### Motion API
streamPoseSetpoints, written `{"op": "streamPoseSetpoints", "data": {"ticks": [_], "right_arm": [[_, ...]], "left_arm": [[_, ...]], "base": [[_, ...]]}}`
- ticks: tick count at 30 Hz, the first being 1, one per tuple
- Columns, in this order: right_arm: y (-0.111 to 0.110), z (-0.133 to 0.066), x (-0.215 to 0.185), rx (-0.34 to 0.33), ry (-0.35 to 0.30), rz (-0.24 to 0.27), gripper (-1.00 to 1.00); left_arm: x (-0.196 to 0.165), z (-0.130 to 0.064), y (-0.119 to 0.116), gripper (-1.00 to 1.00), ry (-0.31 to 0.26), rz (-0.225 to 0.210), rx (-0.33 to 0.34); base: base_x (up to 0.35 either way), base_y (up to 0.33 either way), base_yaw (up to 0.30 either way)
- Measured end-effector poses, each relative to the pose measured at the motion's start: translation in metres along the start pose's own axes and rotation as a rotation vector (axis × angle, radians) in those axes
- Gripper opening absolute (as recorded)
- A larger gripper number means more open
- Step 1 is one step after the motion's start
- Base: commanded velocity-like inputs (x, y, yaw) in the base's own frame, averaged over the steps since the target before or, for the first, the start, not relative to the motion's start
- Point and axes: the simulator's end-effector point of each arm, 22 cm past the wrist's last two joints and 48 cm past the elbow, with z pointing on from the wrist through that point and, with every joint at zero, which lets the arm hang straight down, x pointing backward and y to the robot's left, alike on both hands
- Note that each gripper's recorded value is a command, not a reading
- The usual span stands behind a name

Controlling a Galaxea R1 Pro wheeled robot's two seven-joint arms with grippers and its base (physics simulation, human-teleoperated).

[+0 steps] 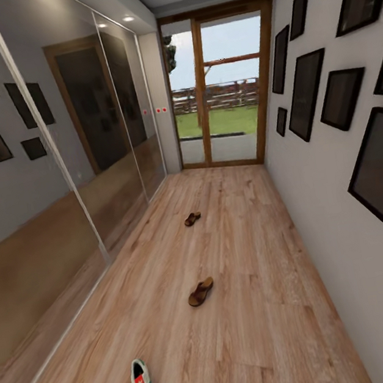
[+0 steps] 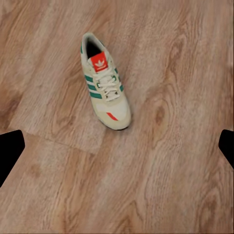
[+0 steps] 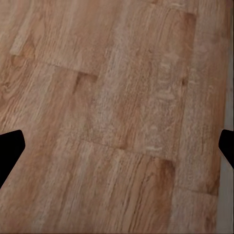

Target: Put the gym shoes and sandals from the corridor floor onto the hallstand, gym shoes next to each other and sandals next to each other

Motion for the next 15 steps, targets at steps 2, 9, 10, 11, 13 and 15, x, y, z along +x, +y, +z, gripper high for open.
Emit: {"op": "streamPoseSetpoints", "data": {"ticks": [2, 9, 10, 11, 13, 15], "right_arm": [[0.0000, 0.0001, 0.0004, 0.000, 0.001, 0.000, 1.00], [0.0010, 0.0002, 0.0020, -0.001, 0.005, 0.000, 1.00], [0.0010, 0.0002, 0.0023, -0.001, 0.006, 0.000, 1.00], [0.0011, 0.0002, 0.0026, -0.001, 0.007, 0.000, 1.00], [0.0014, 0.0002, 0.0032, -0.002, 0.008, 0.000, 1.00], [0.0022, 0.0003, 0.0033, -0.003, 0.009, 0.000, 1.00]], "left_arm": [[0.0007, 0.0000, 0.0000, 1.00, 0.001, 0.000, 0.000], [0.0030, 0.0000, 0.0000, 1.00, 0.007, 0.001, 0.000], [0.0033, 0.0000, 0.0001, 1.00, 0.007, 0.001, 0.000], [0.0036, 0.0001, 0.0001, 1.00, 0.008, 0.001, 0.000], [0.0043, 0.0001, 0.0001, 1.00, 0.010, 0.001, 0.000], [0.0049, 0.0001, 0.0001, 1.00, 0.011, 0.001, 0.000]], "base": [[0.285, -0.138, -0.277], [0.291, -0.127, -0.277], [0.293, -0.120, -0.277], [0.295, -0.117, -0.277], [0.298, -0.111, -0.277], [0.304, -0.096, -0.273]]}}
